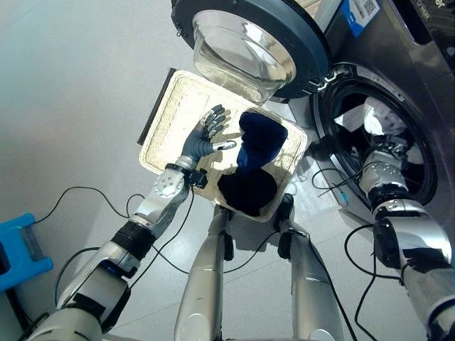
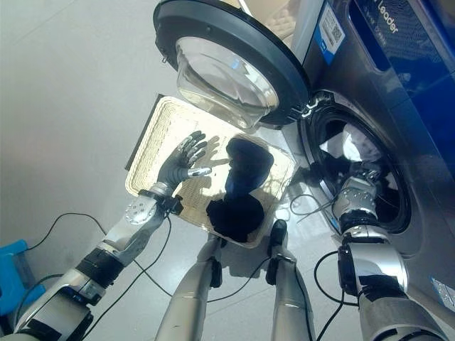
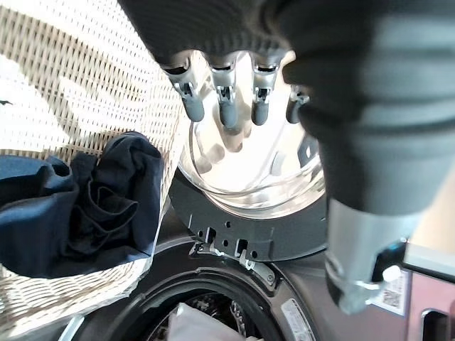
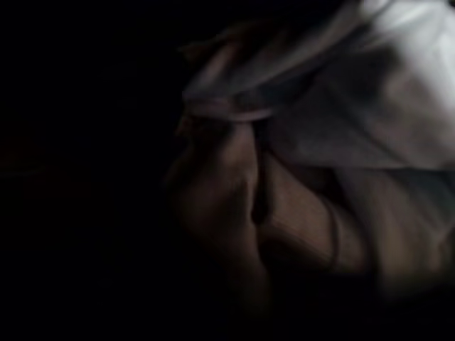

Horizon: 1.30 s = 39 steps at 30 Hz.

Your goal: Put the clothes into the washing machine.

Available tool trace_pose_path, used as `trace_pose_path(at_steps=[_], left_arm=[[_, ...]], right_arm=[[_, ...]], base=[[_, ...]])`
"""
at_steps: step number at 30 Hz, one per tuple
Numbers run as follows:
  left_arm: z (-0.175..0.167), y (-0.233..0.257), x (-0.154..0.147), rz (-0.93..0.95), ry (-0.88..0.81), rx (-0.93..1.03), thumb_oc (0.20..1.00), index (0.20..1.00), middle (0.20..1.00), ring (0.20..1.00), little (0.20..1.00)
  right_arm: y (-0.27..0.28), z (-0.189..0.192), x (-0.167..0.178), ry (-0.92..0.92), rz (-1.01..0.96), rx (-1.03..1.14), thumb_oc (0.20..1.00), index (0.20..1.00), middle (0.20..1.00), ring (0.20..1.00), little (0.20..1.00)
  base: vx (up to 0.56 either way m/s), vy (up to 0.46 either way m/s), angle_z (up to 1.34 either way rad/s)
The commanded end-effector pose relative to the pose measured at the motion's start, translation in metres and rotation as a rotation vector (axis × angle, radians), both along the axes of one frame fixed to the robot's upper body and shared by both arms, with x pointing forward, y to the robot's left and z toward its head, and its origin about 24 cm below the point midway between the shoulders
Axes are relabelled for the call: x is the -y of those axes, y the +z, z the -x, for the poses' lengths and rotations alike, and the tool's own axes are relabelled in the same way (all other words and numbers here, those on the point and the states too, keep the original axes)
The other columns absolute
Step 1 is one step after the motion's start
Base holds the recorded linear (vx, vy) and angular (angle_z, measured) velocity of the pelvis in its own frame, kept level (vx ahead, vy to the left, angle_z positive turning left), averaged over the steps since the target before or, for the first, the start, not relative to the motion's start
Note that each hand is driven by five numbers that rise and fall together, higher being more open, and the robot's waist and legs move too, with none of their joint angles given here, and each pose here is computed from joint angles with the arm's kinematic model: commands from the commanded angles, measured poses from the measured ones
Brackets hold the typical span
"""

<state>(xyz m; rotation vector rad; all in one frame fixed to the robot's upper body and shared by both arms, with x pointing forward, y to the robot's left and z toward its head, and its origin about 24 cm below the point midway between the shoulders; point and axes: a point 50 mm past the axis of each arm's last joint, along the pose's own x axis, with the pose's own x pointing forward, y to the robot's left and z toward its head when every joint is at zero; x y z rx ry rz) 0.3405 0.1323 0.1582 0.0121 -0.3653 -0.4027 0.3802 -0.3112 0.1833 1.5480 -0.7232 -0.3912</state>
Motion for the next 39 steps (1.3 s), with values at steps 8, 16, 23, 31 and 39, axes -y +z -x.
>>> trace_pose_path(at_steps=[8, 16, 23, 31, 39], left_arm=[[0.014, 0.022, 0.019, 0.072, -0.101, 0.105, 1.0, 1.0, 1.0, 1.0, 1.0], [0.014, 0.024, 0.029, 0.066, -0.113, 0.113, 1.0, 1.0, 1.0, 1.0, 1.0], [0.01, 0.021, 0.033, 0.036, -0.096, 0.095, 1.0, 1.0, 1.0, 1.0, 1.0], [-0.002, 0.012, 0.03, -0.065, 0.009, 0.027, 1.0, 1.0, 1.0, 1.0, 1.0], [-0.011, 0.004, 0.023, -0.192, 0.07, -0.015, 1.0, 1.0, 1.0, 1.0, 1.0]], right_arm=[[0.088, 0.053, 0.049, -0.46, -0.161, 0.257, 0.2, 0.2, 0.2, 0.2, 0.2], [0.071, 0.046, 0.051, -0.411, -0.219, 0.159, 0.2, 0.2, 0.2, 0.2, 0.2], [0.056, 0.027, 0.037, -0.257, -0.164, 0.082, 1.0, 1.0, 1.0, 1.0, 1.0], [0.033, 0.008, 0.03, -0.067, -0.051, -0.136, 1.0, 1.0, 1.0, 1.0, 1.0], [0.026, 0.001, 0.025, 0.048, 0.233, -0.433, 1.0, 1.0, 1.0, 1.0, 1.0]], base=[[0.01, -0.025, 0.03], [0.01, 0.003, 0.01], [0.0, 0.004, 0.0], [0.0, 0.004, 0.0], [0.0, 0.0, 0.0]])
